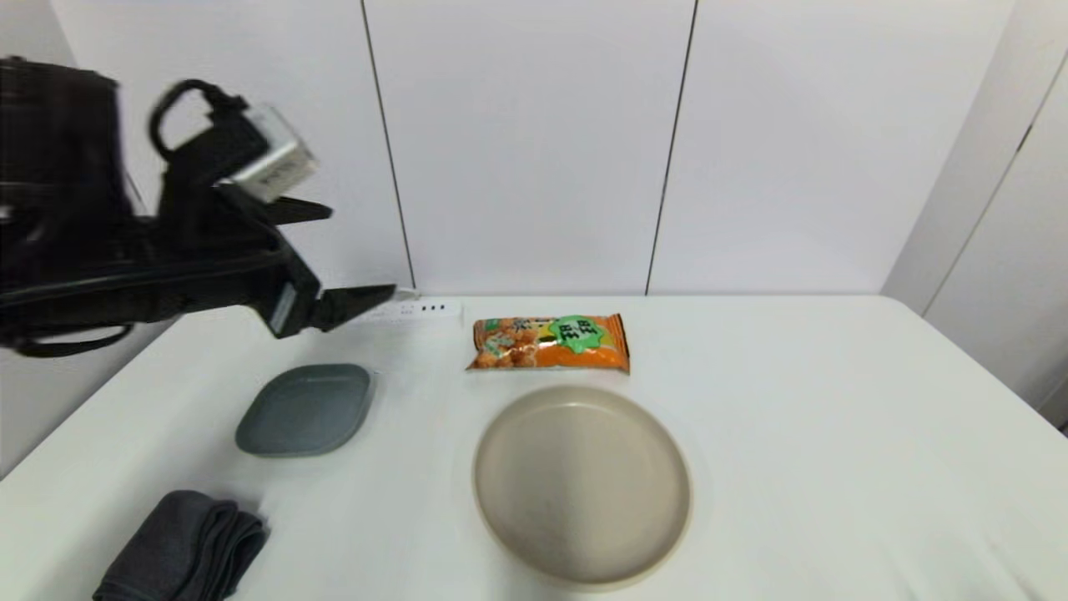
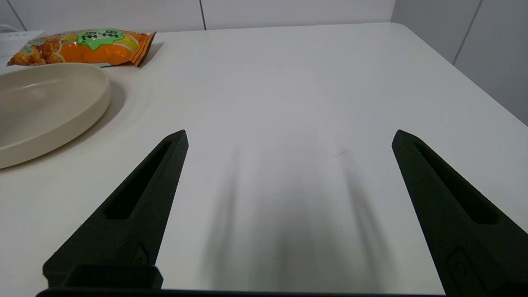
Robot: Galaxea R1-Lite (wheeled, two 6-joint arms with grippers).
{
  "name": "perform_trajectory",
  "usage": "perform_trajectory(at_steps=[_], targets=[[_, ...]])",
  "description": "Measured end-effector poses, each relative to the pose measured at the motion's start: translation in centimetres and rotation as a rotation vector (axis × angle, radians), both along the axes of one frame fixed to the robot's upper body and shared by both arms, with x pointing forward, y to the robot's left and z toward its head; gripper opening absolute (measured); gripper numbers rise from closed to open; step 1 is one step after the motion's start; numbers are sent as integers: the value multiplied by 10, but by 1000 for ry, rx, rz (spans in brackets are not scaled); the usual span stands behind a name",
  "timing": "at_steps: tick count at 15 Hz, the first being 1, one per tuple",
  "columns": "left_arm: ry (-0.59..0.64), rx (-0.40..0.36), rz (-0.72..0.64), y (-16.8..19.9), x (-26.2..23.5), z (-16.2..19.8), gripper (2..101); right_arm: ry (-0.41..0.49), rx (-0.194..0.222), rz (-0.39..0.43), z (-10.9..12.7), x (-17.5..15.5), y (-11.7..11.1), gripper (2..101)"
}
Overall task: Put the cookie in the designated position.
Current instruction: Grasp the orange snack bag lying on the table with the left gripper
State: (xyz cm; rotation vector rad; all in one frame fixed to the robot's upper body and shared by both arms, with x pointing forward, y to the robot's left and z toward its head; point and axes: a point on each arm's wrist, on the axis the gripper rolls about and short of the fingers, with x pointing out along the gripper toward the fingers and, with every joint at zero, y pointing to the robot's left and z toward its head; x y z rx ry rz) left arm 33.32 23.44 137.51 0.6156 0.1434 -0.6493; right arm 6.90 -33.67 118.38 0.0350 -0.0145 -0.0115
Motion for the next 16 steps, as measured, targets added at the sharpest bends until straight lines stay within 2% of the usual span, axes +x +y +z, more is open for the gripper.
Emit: perform_trajectory(at_steps=[4, 8, 12, 16], targets=[[78, 109, -147, -59, 49, -40, 979, 0, 0, 0, 0, 0, 0, 980], [124, 154, -204, -102, 90, -76, 979, 0, 0, 0, 0, 0, 0, 980], [162, 171, -213, -126, 122, -104, 979, 0, 0, 0, 0, 0, 0, 980], [212, 191, -210, -134, 139, -124, 979, 0, 0, 0, 0, 0, 0, 980]])
